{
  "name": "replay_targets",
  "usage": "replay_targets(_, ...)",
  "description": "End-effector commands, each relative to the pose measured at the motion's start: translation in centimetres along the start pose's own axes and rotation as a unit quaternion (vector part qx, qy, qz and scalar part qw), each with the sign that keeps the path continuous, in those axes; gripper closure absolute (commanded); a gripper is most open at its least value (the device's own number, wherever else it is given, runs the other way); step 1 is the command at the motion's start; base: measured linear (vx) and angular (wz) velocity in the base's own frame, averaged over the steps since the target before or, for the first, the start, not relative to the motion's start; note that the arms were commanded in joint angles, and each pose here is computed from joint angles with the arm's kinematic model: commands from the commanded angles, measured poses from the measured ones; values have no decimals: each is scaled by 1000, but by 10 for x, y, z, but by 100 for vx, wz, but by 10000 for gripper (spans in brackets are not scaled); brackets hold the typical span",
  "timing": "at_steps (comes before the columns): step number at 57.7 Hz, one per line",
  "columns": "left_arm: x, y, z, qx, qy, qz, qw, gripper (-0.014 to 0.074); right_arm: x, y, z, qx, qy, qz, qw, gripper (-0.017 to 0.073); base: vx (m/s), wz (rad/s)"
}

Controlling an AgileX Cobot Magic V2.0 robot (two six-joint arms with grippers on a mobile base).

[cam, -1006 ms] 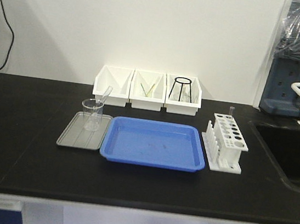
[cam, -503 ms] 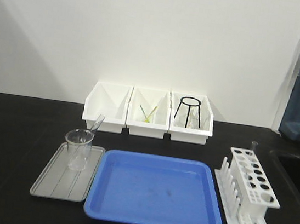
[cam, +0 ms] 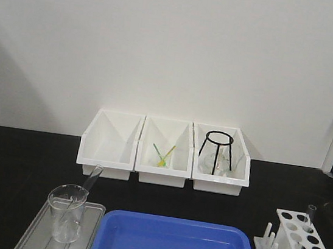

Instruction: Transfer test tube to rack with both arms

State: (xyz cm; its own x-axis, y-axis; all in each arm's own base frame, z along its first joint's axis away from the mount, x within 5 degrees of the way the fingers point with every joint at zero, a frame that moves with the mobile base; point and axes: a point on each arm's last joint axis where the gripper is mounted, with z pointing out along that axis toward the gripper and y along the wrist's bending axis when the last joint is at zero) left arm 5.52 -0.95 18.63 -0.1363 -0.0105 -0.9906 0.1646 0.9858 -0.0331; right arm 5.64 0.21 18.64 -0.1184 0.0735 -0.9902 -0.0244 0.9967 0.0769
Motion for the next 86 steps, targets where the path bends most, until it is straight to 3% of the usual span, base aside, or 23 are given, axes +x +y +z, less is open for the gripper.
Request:
replay_targets(1, -15, 0, -3, 1, -58, -4, 998, 600, -4, 0, 0, -2, -41, -5, 999, 570, 27, 3)
replay_targets(28, -15, 0, -3, 1, -58, -4, 998, 600, -4, 0, 0, -2, -41, -5, 999, 570, 14, 3)
replay_targets(30, -15, 0, -3, 0, -59, 6, 998, 600, -4, 0, 0, -2, -41, -6, 999, 570, 3, -1)
replay_targets(33, -16, 0, -3, -3, -63, 26, 998, 600, -4, 0, 0, -1, -41, -24, 999, 570, 1, -1)
replay_targets(35, -16, 0, -3, -3, -63, 30, 998, 600, -4, 0, 0, 1, -41, -42, 998, 570, 0, 0)
replay_targets(39, -15, 0, -3, -4, -61, 31, 998, 600, -4, 0, 0, 3, -41, -53, 998, 570, 0, 0)
replay_targets(52, -15, 0, -3, -4, -62, 32, 998, 600, -4, 0, 0, 3, -42, -54, 998, 570, 0, 0)
replay_targets(60, -24, -1, -5, -2, -110, 32, 993, 600, -6, 0, 0, 2, -55, -54, 997, 570, 0, 0)
replay_targets(64, -35, -1, -8, 3, -157, 10, 988, 600, -15, 1, -2, -1, -100, -50, 994, 570, 0, 0)
replay_targets(67, -51, -1, -14, 10, -222, -27, 975, 600, -23, 2, -4, -3, -140, -47, 989, 570, 0, 0)
replay_targets(71, -73, -2, -24, 15, -282, -39, 958, 600, -46, 3, -11, -6, -206, -46, 977, 570, 0, 0)
replay_targets(75, -99, -3, -36, 15, -307, -27, 951, 600, -83, 6, -26, -7, -260, -46, 964, 570, 0, 0)
replay_targets(80, -143, -4, -51, 4, -324, 12, 946, 600, -130, 10, -43, -6, -299, -54, 953, 570, 0, 0)
replay_targets(86, -199, -6, -51, -8, -331, 46, 942, 600, -187, 14, -45, 0, -311, -71, 948, 570, 0, 0)
